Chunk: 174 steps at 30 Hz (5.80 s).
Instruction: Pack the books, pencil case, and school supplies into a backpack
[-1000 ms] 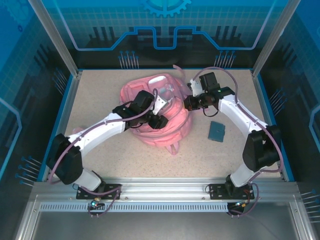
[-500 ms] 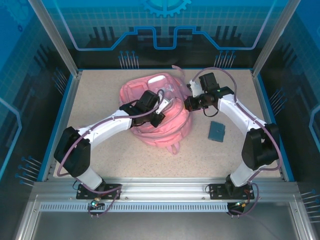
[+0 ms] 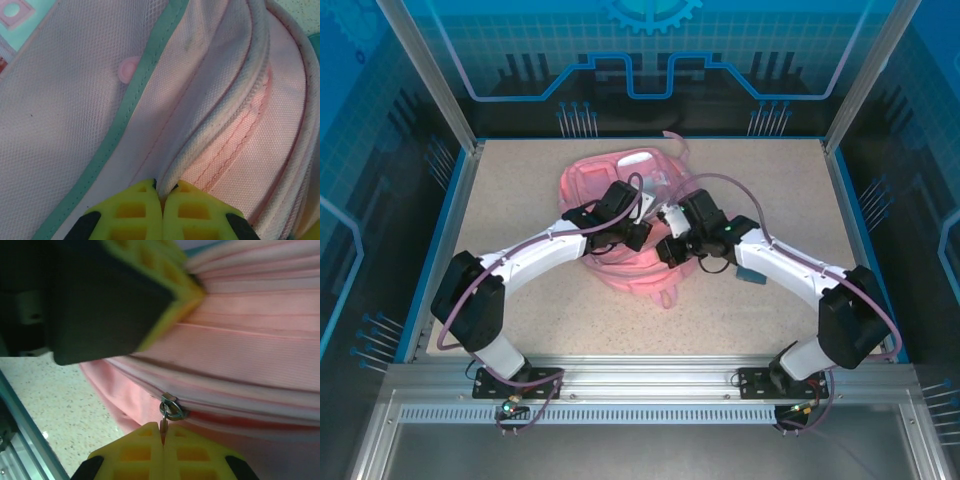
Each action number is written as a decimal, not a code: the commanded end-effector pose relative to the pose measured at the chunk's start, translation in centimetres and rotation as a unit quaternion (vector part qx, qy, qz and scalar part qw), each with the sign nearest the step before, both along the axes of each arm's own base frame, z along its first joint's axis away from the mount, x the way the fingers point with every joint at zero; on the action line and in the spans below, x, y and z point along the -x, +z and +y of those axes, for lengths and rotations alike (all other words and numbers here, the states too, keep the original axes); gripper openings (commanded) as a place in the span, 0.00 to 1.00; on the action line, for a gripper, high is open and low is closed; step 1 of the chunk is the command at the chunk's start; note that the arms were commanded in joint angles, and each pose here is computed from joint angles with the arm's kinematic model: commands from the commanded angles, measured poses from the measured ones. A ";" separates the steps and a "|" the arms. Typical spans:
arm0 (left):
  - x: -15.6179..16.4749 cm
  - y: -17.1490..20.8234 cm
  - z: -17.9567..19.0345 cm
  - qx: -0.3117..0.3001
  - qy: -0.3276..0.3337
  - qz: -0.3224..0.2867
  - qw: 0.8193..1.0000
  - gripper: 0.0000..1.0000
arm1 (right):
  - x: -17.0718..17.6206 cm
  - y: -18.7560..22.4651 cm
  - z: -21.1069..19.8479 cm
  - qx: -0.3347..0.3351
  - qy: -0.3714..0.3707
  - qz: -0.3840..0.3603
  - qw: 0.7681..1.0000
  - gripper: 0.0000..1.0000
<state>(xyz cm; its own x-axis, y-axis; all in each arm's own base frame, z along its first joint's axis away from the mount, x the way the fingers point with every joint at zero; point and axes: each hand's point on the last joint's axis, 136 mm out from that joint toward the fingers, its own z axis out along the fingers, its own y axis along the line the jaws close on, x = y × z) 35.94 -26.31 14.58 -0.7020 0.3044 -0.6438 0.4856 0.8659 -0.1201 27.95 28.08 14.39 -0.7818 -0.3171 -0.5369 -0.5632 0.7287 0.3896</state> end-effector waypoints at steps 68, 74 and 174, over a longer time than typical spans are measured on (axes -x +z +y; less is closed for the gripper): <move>7.4 -1.8 3.6 0.191 0.212 0.145 0.948 0.33 | -7.1 7.9 3.1 -0.308 -0.156 0.153 0.926 0.20; 6.7 -2.2 2.7 0.205 0.214 0.151 0.943 0.34 | -6.7 7.9 3.3 -0.315 -0.152 0.161 0.923 0.18; 10.0 -0.2 30.4 -0.046 0.559 0.037 0.827 0.99 | -6.6 2.3 -1.9 -0.211 -0.273 0.157 0.925 0.03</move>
